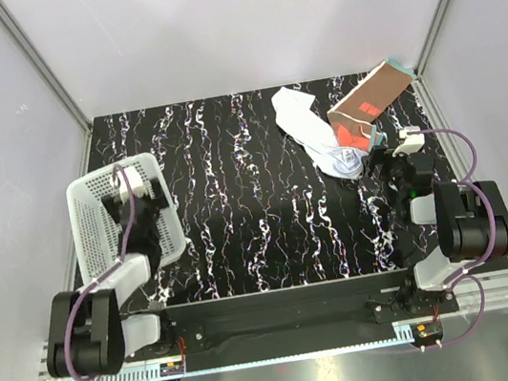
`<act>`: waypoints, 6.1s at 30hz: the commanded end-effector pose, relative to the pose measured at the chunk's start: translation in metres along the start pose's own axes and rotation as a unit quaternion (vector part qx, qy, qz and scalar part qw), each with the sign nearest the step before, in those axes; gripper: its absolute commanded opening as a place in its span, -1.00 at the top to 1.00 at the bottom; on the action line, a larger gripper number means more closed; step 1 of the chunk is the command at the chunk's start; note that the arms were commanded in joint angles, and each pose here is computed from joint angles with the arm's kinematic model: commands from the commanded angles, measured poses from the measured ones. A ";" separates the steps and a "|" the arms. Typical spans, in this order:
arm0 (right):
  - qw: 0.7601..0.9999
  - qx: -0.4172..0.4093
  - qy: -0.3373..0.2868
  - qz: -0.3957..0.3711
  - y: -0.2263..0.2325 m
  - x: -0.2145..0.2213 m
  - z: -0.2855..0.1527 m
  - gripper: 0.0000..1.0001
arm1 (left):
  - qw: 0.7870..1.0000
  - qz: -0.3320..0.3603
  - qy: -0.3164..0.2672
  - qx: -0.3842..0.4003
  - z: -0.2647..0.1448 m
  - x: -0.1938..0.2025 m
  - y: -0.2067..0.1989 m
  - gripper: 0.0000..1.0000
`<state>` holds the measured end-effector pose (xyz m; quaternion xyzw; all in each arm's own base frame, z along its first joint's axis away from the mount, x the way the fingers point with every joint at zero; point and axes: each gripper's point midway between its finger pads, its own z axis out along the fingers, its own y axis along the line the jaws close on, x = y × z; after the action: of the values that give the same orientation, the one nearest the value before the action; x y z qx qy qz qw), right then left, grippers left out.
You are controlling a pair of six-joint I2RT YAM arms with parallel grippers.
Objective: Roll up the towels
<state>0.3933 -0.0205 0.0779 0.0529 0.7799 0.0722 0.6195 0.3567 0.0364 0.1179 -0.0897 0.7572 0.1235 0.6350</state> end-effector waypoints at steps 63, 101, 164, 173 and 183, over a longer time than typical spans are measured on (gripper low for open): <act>0.908 0.108 0.386 -0.120 0.083 -0.024 0.045 -0.93 | 0.894 -0.105 0.371 0.226 -0.083 -0.010 -0.120 -0.98; 0.982 0.082 0.165 0.052 0.117 -0.162 -0.141 0.24 | 0.906 -0.087 0.338 0.240 -0.083 -0.023 -0.136 -0.89; 0.960 0.025 0.251 0.122 0.127 -0.054 -0.163 -0.99 | 0.847 -0.156 0.378 0.339 0.041 -0.003 -0.407 1.00; 0.932 -0.005 0.338 0.131 0.146 -0.009 -0.149 -0.99 | 0.888 -0.167 0.362 0.230 0.000 -0.029 -0.265 1.00; 0.912 0.027 0.384 0.138 0.146 0.029 -0.120 -0.99 | 0.898 -0.131 0.387 0.164 -0.055 0.014 -0.173 1.00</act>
<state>0.2486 0.1125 0.0952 0.1441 0.9540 0.1287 0.2293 0.3669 -0.1561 0.1126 -0.1313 0.9272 -0.1556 0.3145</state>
